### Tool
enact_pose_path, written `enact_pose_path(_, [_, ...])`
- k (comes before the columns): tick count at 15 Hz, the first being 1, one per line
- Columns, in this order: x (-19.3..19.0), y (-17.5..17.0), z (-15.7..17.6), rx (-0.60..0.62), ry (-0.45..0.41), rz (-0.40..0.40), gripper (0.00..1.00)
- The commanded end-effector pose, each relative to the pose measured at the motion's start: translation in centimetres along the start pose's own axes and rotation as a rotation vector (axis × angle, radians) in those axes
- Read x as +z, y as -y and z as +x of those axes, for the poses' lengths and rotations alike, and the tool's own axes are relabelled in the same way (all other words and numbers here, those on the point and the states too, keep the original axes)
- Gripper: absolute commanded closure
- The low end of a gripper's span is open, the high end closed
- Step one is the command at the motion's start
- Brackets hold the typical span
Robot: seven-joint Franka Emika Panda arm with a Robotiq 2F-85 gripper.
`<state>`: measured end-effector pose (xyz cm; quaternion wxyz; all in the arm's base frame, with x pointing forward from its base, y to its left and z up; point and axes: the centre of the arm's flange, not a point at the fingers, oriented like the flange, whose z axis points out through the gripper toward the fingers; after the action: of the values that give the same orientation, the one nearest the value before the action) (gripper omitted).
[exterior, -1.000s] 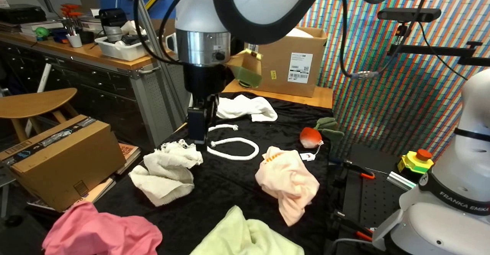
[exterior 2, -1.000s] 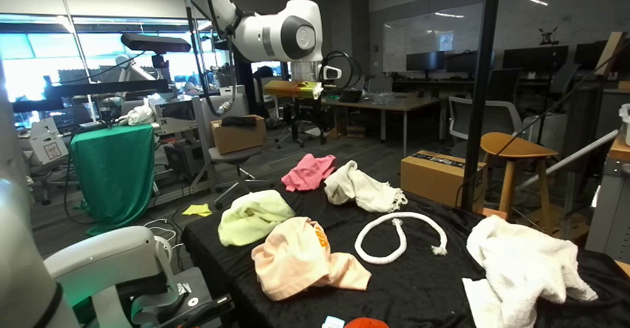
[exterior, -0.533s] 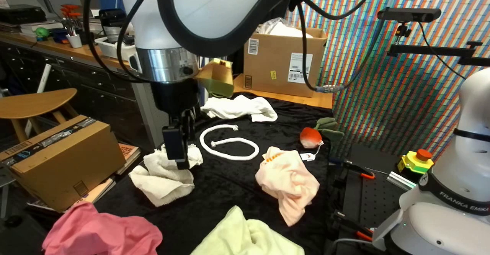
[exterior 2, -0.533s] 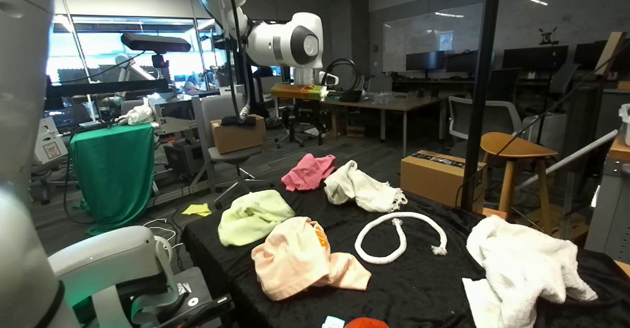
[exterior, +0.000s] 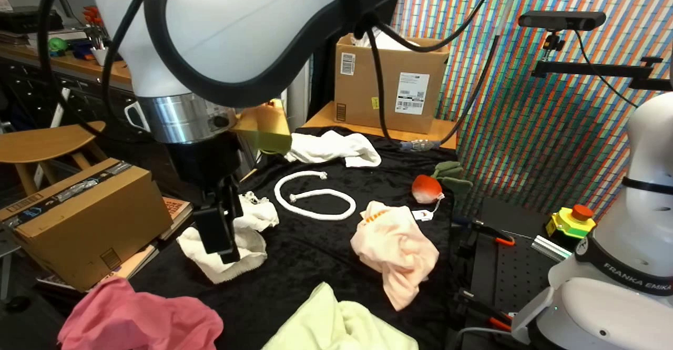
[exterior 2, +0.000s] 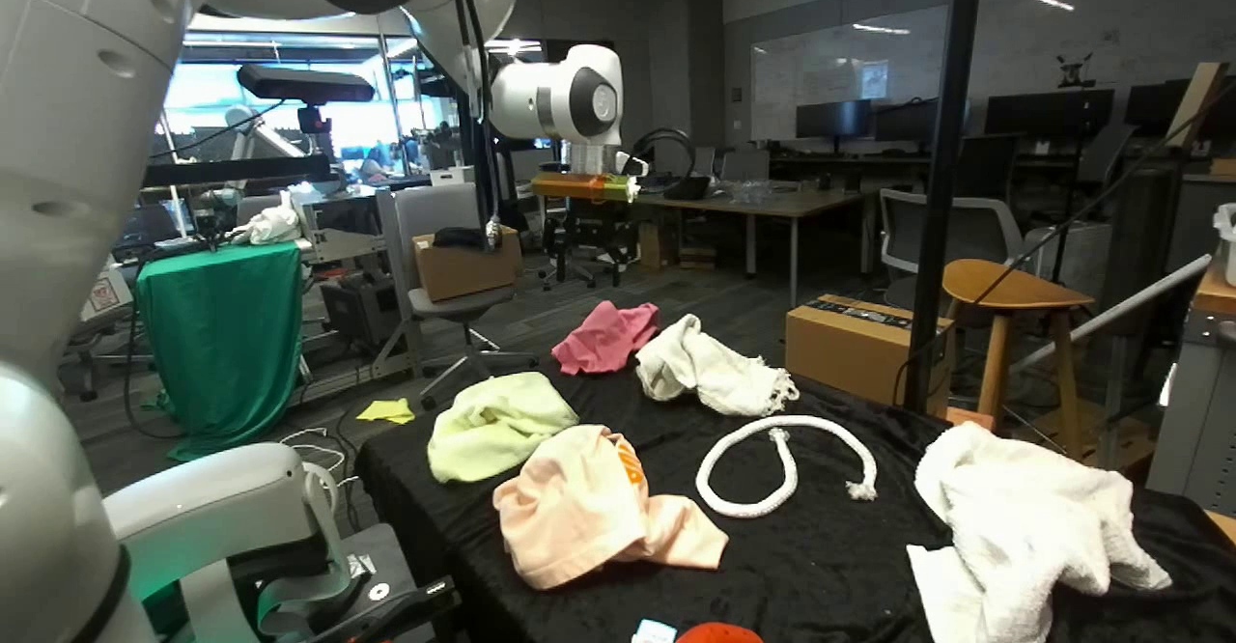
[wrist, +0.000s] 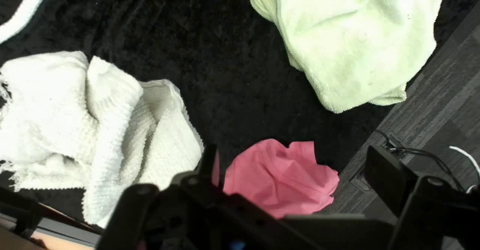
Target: Pile the things on the table on the rope
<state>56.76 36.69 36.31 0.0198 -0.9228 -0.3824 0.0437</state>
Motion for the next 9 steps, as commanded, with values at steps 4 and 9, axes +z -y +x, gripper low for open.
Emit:
enact_pose_path(4, [1.6, 2.4, 5.8, -0.091, -0.007, -0.032, 0.00])
enact_pose_path(9, [3.0, 3.9, 7.8, -0.107, -0.059, -0.020, 0.00])
